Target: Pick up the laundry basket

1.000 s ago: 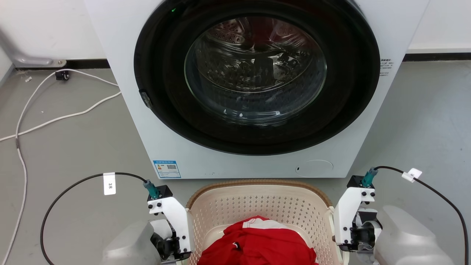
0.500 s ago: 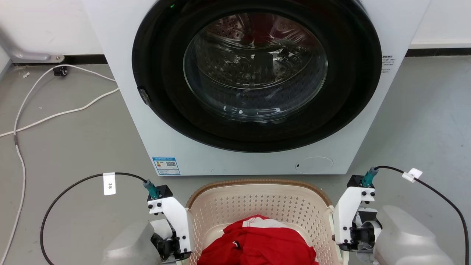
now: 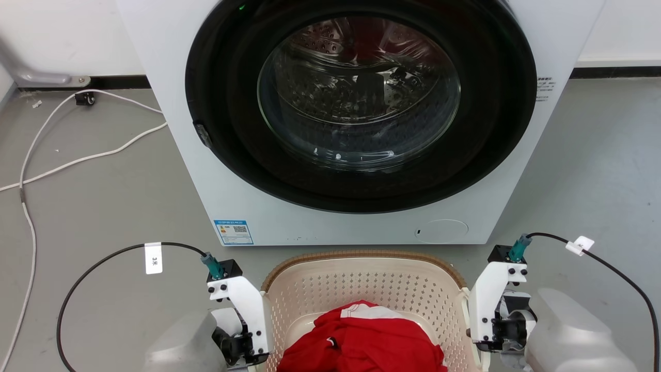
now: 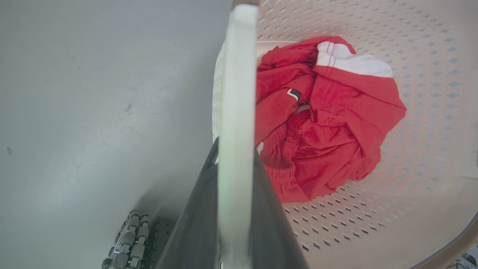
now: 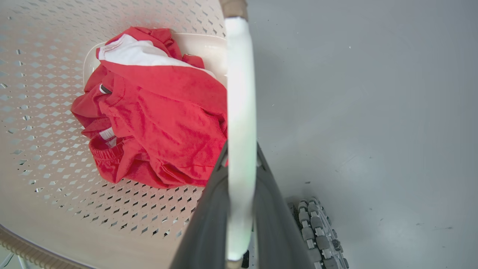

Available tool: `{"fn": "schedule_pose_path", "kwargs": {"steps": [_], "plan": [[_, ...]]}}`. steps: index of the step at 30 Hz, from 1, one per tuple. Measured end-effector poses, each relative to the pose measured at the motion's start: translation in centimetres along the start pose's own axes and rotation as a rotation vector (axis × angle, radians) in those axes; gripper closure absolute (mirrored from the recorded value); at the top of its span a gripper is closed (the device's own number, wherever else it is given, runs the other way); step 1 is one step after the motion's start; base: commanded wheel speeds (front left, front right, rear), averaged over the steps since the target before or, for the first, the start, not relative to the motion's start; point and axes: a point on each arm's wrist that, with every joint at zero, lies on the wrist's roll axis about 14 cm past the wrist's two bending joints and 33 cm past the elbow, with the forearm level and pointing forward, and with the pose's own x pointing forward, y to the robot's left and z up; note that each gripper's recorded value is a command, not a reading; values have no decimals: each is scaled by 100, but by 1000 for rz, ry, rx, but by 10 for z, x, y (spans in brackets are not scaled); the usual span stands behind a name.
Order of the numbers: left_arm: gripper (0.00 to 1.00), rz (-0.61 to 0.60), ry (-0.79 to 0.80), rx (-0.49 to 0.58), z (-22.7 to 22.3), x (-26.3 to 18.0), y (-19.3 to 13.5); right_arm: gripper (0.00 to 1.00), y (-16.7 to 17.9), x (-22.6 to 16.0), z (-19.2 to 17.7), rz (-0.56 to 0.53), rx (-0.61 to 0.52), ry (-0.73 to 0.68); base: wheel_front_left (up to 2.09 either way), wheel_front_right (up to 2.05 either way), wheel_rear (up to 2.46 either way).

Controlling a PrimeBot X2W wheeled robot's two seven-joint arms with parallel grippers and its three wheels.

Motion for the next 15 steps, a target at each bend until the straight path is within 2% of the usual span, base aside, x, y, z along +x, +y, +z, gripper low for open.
{"fn": "schedule_pose_path", "kwargs": {"steps": [15], "plan": [[100, 1, 3, -5, -1, 0, 0, 100, 0, 0, 0, 0, 0, 3, 0, 0, 0]]}}
